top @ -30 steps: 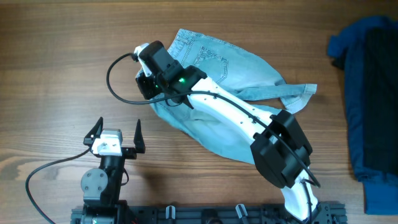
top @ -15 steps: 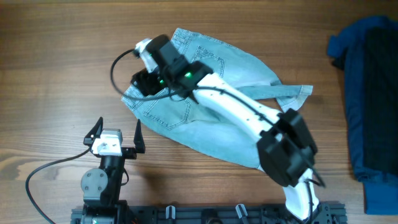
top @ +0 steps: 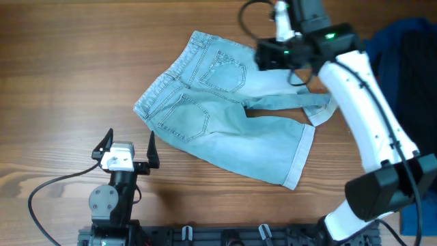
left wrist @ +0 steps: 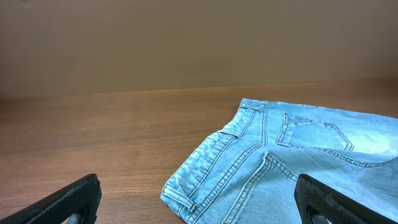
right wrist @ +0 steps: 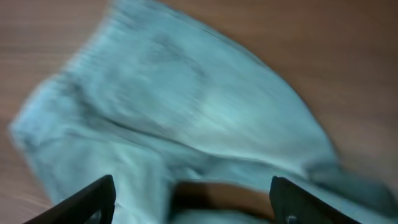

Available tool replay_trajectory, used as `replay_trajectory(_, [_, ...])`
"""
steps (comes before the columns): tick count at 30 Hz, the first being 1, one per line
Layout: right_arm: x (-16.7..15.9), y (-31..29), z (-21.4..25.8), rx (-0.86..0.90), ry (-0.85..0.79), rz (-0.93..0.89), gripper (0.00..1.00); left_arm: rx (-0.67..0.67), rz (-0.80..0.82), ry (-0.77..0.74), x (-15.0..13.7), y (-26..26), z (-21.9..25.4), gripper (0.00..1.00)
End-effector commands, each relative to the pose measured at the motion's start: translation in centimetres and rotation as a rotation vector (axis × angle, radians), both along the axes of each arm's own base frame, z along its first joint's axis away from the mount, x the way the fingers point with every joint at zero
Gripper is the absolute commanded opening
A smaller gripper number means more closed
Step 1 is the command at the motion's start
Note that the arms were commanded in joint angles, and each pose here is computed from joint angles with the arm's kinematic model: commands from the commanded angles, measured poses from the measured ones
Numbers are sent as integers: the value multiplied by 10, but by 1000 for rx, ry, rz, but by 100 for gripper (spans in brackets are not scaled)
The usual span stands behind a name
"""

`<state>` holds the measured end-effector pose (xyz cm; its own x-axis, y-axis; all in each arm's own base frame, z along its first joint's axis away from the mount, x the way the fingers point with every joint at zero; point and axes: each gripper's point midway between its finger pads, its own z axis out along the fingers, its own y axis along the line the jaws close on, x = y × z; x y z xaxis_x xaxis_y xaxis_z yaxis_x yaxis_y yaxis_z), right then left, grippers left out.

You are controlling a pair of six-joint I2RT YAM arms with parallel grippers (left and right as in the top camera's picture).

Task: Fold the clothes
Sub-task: 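Move the left gripper to the jeans' left waistband corner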

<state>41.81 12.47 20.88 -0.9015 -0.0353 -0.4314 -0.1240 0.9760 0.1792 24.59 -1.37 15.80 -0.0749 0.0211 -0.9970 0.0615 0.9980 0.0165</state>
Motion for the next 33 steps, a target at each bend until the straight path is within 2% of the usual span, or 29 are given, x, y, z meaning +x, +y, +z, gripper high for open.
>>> replay_trajectory(1, [10,-41,-22,-25,62,-91,73,14,-9,-2,0,-1,-1,100])
replay_trajectory(3, [13,-54,-31,-28,82,-122,63,14,-10,-2,0,-1,-1,100])
replay_trajectory(8, [15,-78,-61,-37,158,-177,16,9,-14,-1,0,-2,-1,100])
replay_trajectory(10, [13,-81,-73,-41,186,-184,5,-12,-16,0,0,-2,-2,100])
replay_trajectory(13, [7,-82,-88,-47,225,-184,4,-75,-47,1,-1,-8,0,100])
replay_trajectory(16, [-2,-83,-98,-58,259,-167,4,-88,-275,-24,-9,-47,8,100])
replay_trajectory(18, [-7,-83,-101,-65,281,-157,4,-95,-373,-29,-16,-62,13,100])
replay_trajectory(22, [-21,-80,-103,-56,336,-122,4,-171,-364,8,-19,-61,29,100])
replay_trajectory(27, [-32,-53,-98,78,372,-10,4,-179,-311,101,-13,-54,56,100])
replay_trajectory(30, [-42,-43,-96,121,402,38,4,-183,-295,229,2,-54,69,100])
replay_trajectory(33, [-42,-47,-97,93,405,28,4,-178,-283,402,26,-55,72,100])
